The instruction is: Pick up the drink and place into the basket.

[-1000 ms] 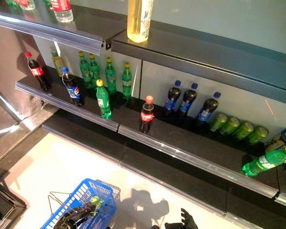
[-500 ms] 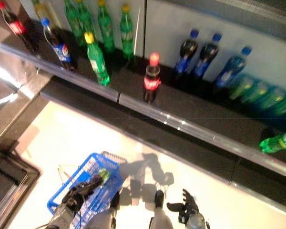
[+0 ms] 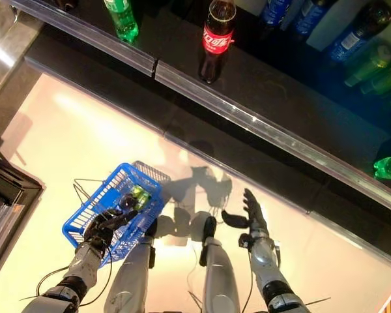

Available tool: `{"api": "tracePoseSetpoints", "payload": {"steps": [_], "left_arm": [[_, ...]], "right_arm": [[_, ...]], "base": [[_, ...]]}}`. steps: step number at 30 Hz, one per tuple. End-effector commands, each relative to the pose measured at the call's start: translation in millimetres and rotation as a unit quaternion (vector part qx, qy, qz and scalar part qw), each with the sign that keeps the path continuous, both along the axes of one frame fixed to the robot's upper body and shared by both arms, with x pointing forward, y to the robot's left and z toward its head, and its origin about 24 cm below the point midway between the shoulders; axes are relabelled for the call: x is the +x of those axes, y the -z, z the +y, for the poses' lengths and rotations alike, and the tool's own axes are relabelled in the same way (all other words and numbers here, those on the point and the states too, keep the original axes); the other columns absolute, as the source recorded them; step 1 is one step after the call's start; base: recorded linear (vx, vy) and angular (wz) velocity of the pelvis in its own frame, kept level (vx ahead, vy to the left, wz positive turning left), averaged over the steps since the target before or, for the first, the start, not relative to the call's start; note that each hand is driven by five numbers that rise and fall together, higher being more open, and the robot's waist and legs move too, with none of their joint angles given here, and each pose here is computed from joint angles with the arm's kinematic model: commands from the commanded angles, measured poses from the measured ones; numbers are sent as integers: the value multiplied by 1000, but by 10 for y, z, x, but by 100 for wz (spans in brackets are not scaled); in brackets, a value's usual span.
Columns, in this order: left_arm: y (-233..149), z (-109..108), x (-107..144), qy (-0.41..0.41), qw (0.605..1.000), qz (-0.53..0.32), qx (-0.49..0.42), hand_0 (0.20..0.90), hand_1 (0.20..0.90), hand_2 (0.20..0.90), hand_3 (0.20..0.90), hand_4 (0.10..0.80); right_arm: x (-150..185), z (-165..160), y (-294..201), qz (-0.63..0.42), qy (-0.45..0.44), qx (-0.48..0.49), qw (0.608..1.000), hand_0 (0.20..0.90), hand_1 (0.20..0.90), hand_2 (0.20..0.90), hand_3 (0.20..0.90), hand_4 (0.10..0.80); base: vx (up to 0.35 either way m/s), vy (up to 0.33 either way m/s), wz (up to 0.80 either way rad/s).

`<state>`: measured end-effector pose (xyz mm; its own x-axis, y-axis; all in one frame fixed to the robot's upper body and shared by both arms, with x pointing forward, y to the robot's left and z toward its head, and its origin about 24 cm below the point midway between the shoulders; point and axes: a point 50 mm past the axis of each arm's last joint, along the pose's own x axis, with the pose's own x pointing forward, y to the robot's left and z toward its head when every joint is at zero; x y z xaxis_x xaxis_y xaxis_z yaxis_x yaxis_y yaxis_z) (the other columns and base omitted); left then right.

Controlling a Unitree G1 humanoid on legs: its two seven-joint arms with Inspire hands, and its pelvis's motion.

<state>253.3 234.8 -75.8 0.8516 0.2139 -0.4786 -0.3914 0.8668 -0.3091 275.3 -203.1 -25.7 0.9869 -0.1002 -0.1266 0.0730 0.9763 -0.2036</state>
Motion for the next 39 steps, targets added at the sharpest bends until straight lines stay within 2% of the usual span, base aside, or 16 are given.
{"api": "tracePoseSetpoints", "payload": {"steps": [1, 10, 13, 16, 17, 19, 28, 39], "left_arm": [[-124, 149, -43, -28, 998, -64, 11, 300, 300, 300, 200, 100], [-104, 220, -69, -87, 995, -56, -13, 300, 300, 300, 200, 100], [-24, 368, -199, -149, 986, -50, -61, 300, 300, 300, 200, 100], [13, 412, -257, -170, 979, -55, -96, 300, 300, 300, 200, 100], [52, 399, -297, -176, 971, -69, -146, 300, 300, 300, 200, 100], [61, 374, -301, -173, 968, -77, -164, 300, 300, 300, 200, 100], [49, 274, -268, -142, 964, -98, -201, 300, 300, 300, 200, 100], [35, 277, -245, -119, 973, -86, -178, 300, 300, 300, 200, 100]], "right_arm": [[-27, 132, -362, -114, -44, -28, 992, 900, 900, 900, 900, 800], [12, 460, -933, -251, -114, -50, 960, 900, 900, 900, 900, 800], [-17, 555, -1244, -322, -141, -73, 933, 900, 900, 900, 900, 800], [-43, 567, -1360, -350, -144, -79, 922, 900, 900, 900, 900, 800], [-66, 564, -1456, -376, -139, -90, 912, 900, 900, 900, 900, 800], [-78, 550, -1554, -400, -132, -102, 901, 900, 900, 900, 900, 800], [-130, 386, -2005, -506, -45, -145, 849, 900, 900, 900, 900, 800], [-112, 183, -2188, -535, 6, -26, 844, 900, 900, 900, 900, 800]], "base": [[-16, -51, -1], [4, -38, 3], [51, -36, 3], [46, -29, 1], [40, -27, 4], [41, -27, 1], [16, 2, 0], [19, -4, 1]]}}
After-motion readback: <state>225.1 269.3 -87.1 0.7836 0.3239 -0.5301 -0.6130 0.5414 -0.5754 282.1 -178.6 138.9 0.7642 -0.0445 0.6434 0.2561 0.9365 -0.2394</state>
